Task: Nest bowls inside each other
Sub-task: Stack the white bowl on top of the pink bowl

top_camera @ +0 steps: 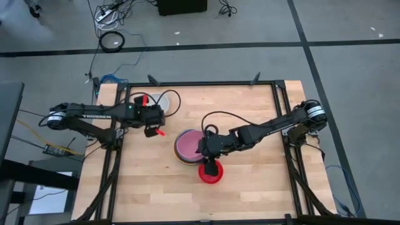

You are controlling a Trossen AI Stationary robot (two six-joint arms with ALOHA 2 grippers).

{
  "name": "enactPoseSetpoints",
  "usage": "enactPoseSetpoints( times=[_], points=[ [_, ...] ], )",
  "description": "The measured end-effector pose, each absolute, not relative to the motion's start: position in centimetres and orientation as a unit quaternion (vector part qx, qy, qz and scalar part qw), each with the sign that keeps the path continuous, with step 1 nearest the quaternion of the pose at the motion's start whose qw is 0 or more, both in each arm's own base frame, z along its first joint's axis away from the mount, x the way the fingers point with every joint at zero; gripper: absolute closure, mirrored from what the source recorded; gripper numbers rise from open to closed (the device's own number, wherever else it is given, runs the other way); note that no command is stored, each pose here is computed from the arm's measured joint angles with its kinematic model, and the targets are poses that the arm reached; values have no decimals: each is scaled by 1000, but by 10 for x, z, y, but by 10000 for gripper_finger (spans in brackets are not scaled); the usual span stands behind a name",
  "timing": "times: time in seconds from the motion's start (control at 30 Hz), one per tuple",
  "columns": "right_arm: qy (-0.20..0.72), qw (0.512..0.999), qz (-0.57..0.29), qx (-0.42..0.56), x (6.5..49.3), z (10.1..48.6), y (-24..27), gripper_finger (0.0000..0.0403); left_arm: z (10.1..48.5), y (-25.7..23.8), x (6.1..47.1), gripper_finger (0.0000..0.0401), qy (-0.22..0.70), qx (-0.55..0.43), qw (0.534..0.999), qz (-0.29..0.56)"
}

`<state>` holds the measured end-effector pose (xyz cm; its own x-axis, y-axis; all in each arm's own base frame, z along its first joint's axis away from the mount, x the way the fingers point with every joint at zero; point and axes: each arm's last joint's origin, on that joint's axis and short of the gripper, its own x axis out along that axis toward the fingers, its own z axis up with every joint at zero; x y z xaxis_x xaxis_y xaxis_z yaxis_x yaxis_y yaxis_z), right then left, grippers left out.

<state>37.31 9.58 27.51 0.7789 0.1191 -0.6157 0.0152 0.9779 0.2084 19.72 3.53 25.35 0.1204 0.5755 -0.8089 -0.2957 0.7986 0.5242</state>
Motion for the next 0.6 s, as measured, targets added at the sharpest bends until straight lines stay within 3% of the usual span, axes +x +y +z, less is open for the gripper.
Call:
enactPoseSetpoints(
  times=[0.3, 0.6],
  points=[
    [260, 963, -23, 59, 346, 321, 93, 209, 255, 52, 198, 325, 604, 146, 731, 282],
    [226, 971, -71, 42, 300, 360, 98, 209, 252, 64, 194, 325, 644, 167, 728, 167]
  ],
)
